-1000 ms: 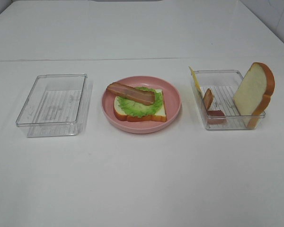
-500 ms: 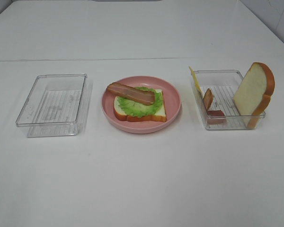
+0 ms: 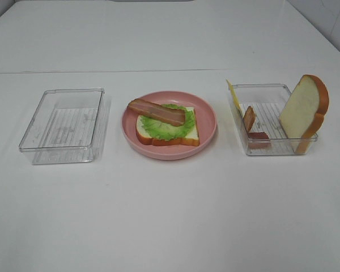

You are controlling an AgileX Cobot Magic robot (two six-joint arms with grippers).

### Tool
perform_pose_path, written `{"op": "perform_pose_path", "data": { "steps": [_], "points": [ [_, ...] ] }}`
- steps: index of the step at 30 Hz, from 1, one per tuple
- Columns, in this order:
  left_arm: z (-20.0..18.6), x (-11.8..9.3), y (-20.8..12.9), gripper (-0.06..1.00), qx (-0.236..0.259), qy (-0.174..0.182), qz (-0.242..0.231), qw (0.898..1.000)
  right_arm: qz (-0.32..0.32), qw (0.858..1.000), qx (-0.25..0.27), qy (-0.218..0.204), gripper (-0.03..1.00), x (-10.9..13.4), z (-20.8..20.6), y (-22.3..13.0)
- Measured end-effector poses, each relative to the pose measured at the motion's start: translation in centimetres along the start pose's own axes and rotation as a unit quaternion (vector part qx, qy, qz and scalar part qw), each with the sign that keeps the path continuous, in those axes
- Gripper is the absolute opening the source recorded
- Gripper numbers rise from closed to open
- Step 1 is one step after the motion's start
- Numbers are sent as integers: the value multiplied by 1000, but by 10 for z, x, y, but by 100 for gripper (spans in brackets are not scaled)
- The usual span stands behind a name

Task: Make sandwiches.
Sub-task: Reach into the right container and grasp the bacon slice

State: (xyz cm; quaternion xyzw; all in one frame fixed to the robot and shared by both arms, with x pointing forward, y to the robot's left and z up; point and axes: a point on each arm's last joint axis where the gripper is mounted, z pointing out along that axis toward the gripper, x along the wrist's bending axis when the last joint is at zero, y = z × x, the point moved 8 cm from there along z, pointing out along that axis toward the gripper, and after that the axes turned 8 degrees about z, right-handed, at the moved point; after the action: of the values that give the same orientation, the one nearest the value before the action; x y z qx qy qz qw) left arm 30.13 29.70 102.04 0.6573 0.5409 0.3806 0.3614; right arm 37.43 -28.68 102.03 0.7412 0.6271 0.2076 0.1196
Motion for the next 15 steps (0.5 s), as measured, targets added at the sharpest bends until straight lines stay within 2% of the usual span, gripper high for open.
{"op": "perform_pose_path", "data": {
  "steps": [1, 3, 4, 6, 15],
  "points": [
    [0, 0, 0, 98, 0, 0, 0, 1000, 0, 1000, 0, 0, 98, 0, 0, 0],
    [0, 0, 0, 98, 0, 0, 2, 1000, 1, 998, 55, 16, 98, 11, 12, 28],
    [0, 0, 0, 98, 0, 0, 2, 1000, 1, 998, 55, 16, 98, 11, 12, 28],
    [0, 0, 0, 98, 0, 0, 2, 1000, 2, 996, 88, 31, 98, 20, 27, 56],
    [0, 0, 0, 98, 0, 0, 2, 1000, -20, 987, 149, 51, 98, 35, 71, 117]
  ]
}}
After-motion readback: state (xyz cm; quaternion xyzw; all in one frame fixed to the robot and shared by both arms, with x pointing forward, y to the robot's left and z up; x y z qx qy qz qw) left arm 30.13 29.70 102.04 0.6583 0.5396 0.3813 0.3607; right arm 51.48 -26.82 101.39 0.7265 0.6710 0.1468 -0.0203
